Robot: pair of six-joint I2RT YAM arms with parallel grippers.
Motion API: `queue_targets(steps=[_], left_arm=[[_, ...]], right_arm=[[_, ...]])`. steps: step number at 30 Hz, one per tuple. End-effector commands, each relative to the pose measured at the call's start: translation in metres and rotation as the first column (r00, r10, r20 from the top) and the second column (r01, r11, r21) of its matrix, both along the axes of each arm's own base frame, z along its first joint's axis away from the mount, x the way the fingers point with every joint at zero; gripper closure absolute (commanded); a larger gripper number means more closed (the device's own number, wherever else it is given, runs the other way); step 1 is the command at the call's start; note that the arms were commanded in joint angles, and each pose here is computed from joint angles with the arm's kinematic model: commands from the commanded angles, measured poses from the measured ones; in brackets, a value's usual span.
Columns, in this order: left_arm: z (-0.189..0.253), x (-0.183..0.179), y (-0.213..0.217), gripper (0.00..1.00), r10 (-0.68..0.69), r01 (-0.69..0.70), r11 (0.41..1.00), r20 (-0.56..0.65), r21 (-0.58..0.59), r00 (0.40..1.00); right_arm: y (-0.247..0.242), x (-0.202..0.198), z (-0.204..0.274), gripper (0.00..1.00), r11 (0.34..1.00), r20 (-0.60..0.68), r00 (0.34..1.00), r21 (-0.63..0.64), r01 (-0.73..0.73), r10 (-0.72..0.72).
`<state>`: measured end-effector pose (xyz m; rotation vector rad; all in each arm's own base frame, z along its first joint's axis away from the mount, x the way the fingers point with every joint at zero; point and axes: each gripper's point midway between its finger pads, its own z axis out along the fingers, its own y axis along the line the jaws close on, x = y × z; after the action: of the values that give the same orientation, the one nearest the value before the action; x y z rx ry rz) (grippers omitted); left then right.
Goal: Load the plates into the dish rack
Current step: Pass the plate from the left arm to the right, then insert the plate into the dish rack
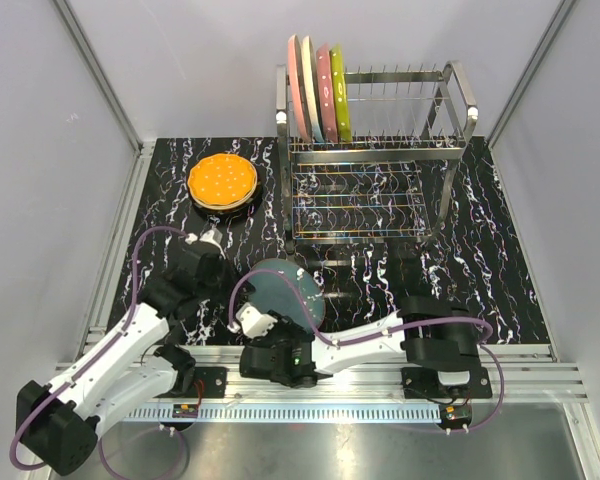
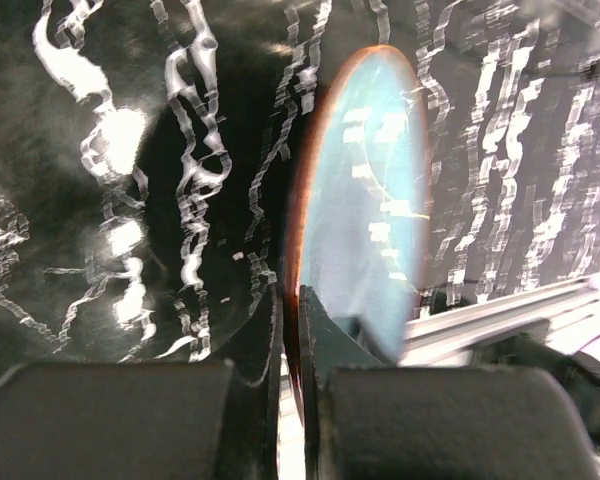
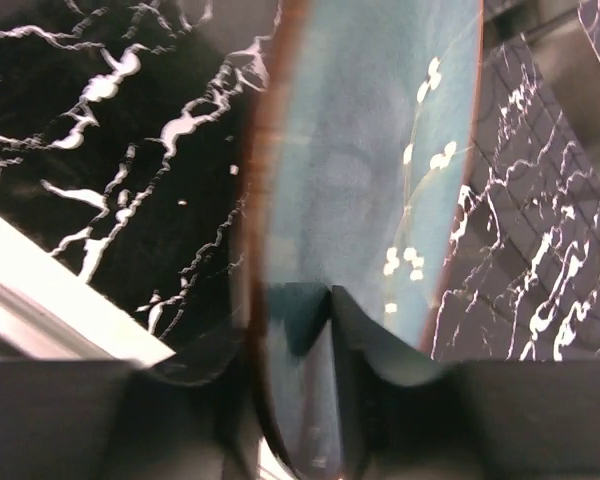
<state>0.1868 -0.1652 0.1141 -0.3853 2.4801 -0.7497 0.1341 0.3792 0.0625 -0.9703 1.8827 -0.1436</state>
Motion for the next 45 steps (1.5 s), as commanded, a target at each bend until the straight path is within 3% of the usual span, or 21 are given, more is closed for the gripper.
queue_targets(steps=[1,8,9,10,14,22,26,32,37,45], left_arm=[[0.054,0.008,-0.029,1.00,-0.110,0.124,0.984,0.115,-0.125,0.987],[0.067,0.021,-0.032,0.99,-0.127,0.140,0.986,0.143,-0.085,0.982],[0.068,0.022,-0.032,0.97,-0.132,0.144,0.986,0.149,-0.079,0.980],[0.068,0.024,-0.032,0.85,-0.132,0.144,0.987,0.151,-0.073,0.980],[0.075,0.035,-0.033,0.56,-0.133,0.141,0.989,0.171,-0.038,0.976],[0.119,0.076,-0.030,0.35,-0.115,0.113,0.993,0.275,0.022,0.954],[0.130,0.093,-0.025,0.30,-0.110,0.106,0.994,0.274,0.028,0.956],[0.145,0.106,0.027,0.21,-0.037,-0.018,0.989,0.365,0.144,0.930],[0.134,0.111,0.085,0.14,0.039,-0.201,0.924,0.445,0.324,0.895],[0.096,0.101,0.101,0.12,0.011,-0.214,0.886,0.443,0.411,0.896]], right_arm=[[0.010,0.009,0.032,0.69,0.995,0.057,0.998,0.100,0.021,-0.027],[0.013,-0.003,0.051,0.94,0.993,0.068,0.998,0.115,-0.021,0.013],[0.014,-0.003,0.053,0.96,0.992,0.067,0.998,0.125,-0.021,0.013],[0.014,-0.004,0.059,1.00,0.990,0.065,0.998,0.142,-0.024,0.015],[0.018,-0.011,0.074,1.00,0.976,0.036,0.999,0.213,-0.045,0.039],[0.014,-0.020,0.102,1.00,0.928,-0.016,0.997,0.369,-0.060,0.071],[0.008,-0.022,0.107,1.00,0.909,-0.038,0.997,0.413,-0.048,0.070],[-0.005,-0.026,0.144,1.00,0.851,-0.060,0.994,0.522,-0.050,0.095],[-0.017,-0.030,0.210,1.00,0.759,-0.009,0.985,0.638,-0.127,0.172],[-0.042,-0.021,0.326,1.00,0.687,0.186,0.962,0.674,-0.272,0.198]])
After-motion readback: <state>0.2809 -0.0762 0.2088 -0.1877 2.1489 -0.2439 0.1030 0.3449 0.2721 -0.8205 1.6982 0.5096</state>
